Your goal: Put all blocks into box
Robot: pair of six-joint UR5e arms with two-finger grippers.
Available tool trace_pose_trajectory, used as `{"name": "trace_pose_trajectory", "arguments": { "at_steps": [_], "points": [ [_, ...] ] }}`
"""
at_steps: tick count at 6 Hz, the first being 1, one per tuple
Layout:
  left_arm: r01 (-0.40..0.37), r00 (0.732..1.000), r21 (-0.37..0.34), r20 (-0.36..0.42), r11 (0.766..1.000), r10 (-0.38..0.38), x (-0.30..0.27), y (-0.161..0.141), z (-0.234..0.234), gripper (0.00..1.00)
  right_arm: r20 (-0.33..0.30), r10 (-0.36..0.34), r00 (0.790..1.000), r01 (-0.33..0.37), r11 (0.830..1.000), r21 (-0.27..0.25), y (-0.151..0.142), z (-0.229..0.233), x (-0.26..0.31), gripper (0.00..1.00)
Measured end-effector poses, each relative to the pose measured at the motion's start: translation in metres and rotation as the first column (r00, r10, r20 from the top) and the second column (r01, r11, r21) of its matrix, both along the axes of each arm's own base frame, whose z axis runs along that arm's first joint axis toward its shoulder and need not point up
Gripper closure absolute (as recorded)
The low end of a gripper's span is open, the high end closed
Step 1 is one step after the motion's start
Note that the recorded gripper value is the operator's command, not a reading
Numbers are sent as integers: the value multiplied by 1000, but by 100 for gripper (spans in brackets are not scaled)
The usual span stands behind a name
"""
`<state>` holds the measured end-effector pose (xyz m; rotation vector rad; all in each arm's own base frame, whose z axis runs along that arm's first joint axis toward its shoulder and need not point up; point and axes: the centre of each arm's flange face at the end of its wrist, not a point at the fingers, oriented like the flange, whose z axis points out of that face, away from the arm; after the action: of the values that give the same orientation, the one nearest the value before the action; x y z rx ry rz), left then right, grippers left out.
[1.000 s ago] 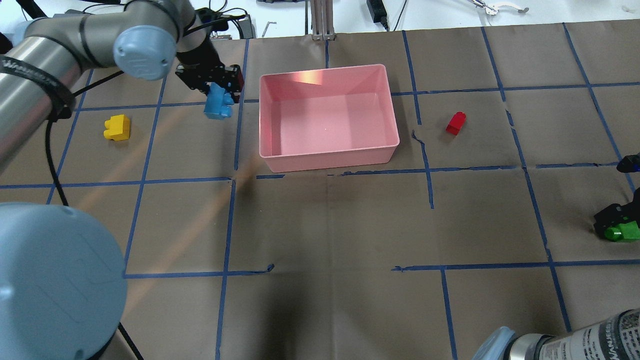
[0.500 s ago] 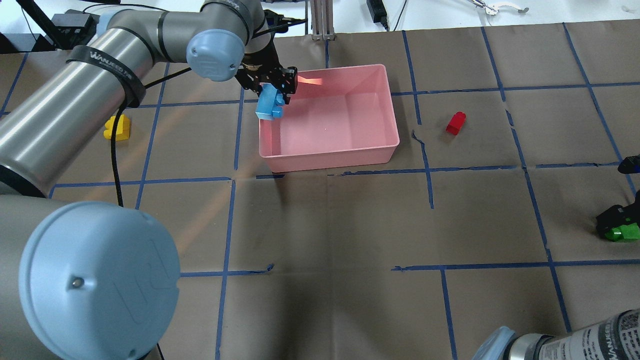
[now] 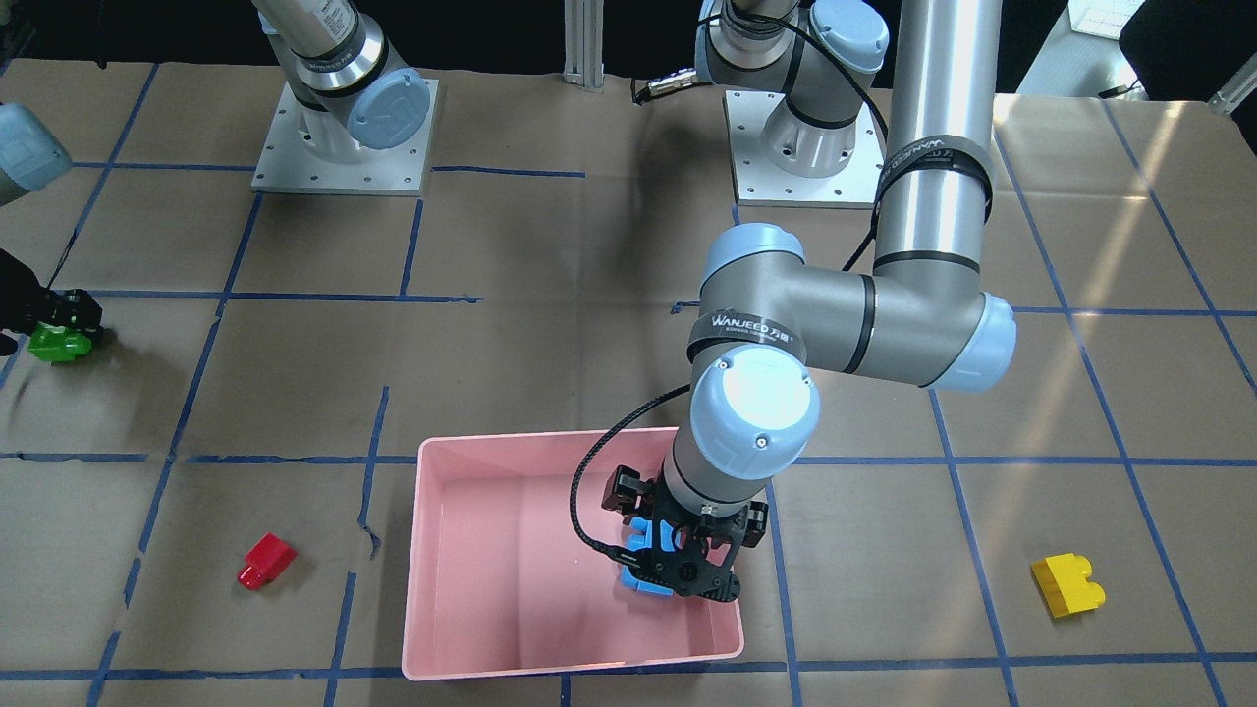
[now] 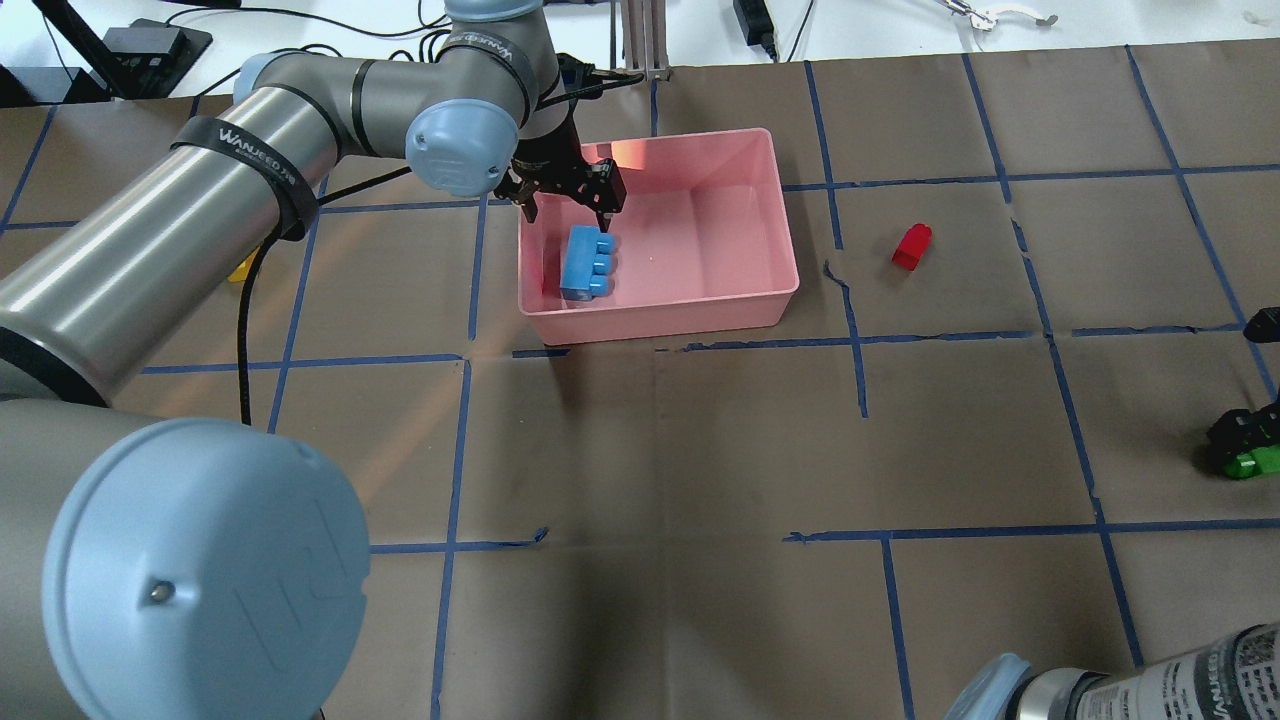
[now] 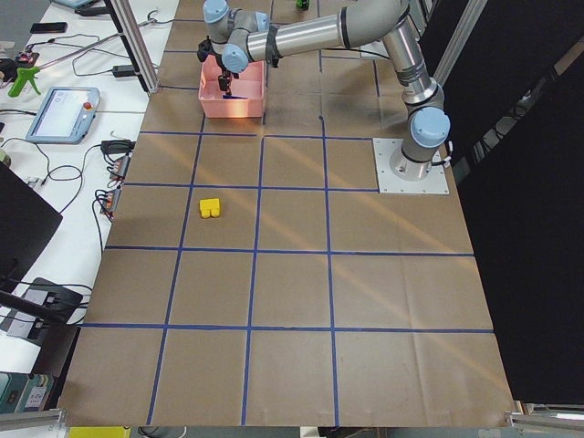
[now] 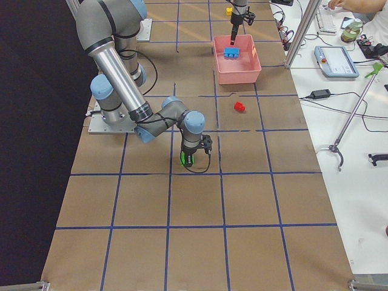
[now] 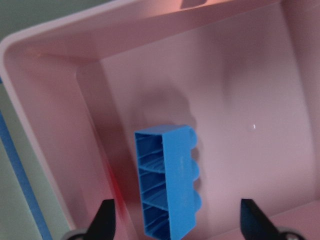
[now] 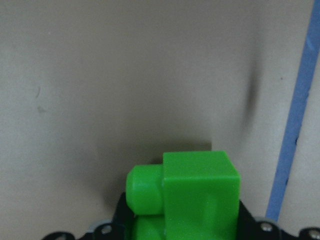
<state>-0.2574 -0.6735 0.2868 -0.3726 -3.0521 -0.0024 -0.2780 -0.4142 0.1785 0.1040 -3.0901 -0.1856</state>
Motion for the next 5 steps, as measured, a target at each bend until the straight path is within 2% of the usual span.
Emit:
{"name": "trace_pose_trajectory", "arguments": {
  "at_steps": [1, 2, 3, 5],
  "points": [
    [-45, 999, -11, 12, 999, 46, 36, 0, 30, 1, -4, -1, 1000, 1, 1000, -4, 0, 3, 0, 78],
    [-125, 992, -12, 26, 992, 125, 95, -1, 55, 1, -19, 0, 1000, 0, 1000, -19, -3, 13, -2, 77],
    [-221, 975, 0, 34, 975, 221, 166, -2, 60, 1, -41, 2, 999, -4, 999, -44, -10, 38, -5, 77],
    [-377, 926, 26, 38, 926, 376, 323, 4, 17, 2, -49, -9, 999, 5, 997, -83, -46, 99, 5, 76]
  ]
}}
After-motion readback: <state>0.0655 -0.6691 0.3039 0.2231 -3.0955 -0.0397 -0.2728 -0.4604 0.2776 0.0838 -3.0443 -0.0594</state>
